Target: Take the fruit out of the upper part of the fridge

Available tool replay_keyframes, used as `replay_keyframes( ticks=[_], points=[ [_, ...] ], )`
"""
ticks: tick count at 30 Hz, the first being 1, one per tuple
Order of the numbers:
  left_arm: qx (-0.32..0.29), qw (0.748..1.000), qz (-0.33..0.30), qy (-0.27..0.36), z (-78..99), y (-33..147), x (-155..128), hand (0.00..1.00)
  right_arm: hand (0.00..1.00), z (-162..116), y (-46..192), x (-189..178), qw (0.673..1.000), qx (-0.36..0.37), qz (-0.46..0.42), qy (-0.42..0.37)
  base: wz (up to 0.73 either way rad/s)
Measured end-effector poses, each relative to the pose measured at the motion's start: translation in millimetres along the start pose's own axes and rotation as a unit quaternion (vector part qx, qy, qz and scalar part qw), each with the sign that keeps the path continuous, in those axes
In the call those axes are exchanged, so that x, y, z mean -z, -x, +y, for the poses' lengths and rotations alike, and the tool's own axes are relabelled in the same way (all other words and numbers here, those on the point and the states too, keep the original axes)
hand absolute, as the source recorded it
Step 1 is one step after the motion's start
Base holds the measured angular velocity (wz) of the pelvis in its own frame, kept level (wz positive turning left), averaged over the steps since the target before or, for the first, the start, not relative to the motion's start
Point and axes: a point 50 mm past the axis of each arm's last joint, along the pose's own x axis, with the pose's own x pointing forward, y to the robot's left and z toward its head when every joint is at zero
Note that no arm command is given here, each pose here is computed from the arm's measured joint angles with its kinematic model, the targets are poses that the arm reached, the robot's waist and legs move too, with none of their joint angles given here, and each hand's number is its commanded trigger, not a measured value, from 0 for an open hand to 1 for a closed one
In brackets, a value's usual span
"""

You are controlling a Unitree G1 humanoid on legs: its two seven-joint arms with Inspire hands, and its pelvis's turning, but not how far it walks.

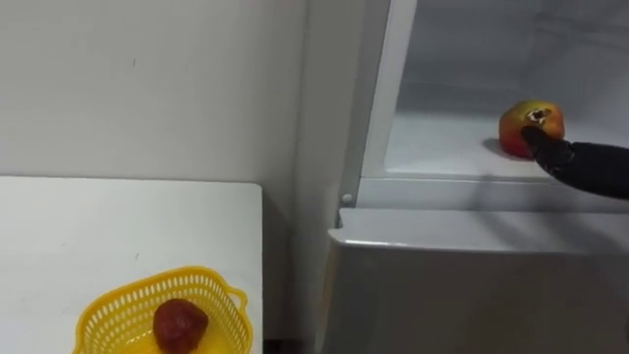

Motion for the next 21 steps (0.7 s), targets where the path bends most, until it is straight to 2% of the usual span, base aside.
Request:
replay_keyframes(
  ticks=[8, 18, 21],
  points=[
    [-0.008, 1.0, -0.007, 0.01, 4.4, 0.8, -3, 0.0, 0.0, -8, -4, 16, 0.999, -0.001, 0.03, 0.034, 0.04],
    [-0.025, 0.999, -0.02, 0.011, 16.3, 4.2, -3, 0.0, 0.0, -20, -18, 8, 0.997, -0.011, 0.025, 0.069, 0.0],
    [-0.032, 0.999, -0.029, 0.007, 21.8, 6.0, -5, 0.0, 0.0, -15, -23, 10, 0.997, -0.017, 0.03, 0.072, 0.0]
  ],
)
